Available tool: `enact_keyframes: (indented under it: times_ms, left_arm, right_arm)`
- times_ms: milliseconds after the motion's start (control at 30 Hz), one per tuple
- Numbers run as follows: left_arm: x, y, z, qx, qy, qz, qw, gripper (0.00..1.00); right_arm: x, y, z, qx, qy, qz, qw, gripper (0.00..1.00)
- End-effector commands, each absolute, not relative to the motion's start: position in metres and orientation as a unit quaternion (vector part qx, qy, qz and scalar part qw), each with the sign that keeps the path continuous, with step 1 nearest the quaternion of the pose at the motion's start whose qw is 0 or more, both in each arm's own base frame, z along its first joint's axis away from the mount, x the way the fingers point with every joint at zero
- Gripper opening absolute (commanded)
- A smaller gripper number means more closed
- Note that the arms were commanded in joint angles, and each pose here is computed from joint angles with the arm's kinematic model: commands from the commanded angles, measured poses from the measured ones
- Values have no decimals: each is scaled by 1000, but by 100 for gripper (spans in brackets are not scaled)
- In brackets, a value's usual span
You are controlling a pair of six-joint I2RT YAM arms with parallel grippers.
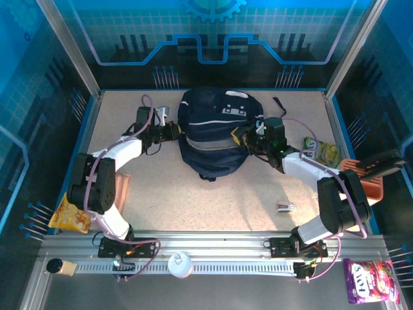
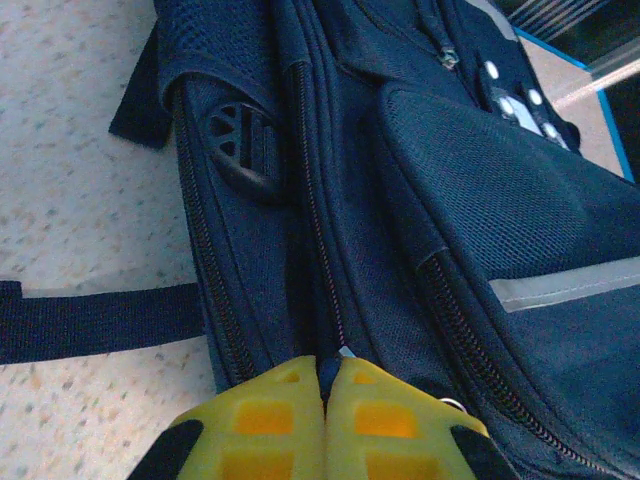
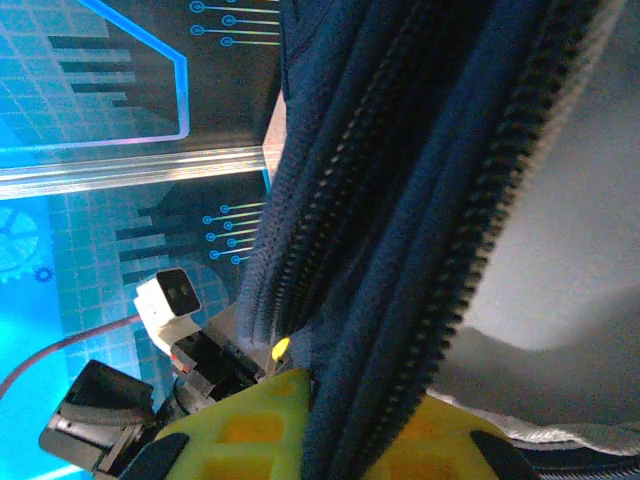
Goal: Pack the student bag
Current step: Unzip the student bag at the center of the table.
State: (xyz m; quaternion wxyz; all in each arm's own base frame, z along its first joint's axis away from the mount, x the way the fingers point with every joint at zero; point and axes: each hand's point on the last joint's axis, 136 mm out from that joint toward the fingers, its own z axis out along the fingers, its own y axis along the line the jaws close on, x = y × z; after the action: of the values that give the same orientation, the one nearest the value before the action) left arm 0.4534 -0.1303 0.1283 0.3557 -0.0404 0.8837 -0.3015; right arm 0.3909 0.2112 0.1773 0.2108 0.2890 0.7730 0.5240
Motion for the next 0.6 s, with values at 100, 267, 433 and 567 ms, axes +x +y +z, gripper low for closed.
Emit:
enact_keyframes:
  times_ms: [100, 267, 433, 567]
  left_arm:
    - [476, -93, 147, 19, 847, -285, 447, 0]
    - [454, -116, 158, 58, 830, -331, 446, 0]
    - [431, -156, 170, 79, 820, -350, 446, 0]
    - [418, -183, 168, 85, 813, -375, 436, 0]
  right_arm:
    - [395, 194, 197, 279, 759, 538, 239, 0]
    - [392, 192, 184, 299, 767, 517, 233, 13]
    - [382, 211, 176, 309, 781, 490, 232, 47]
    - [370, 227, 170, 332, 791, 456, 236, 64]
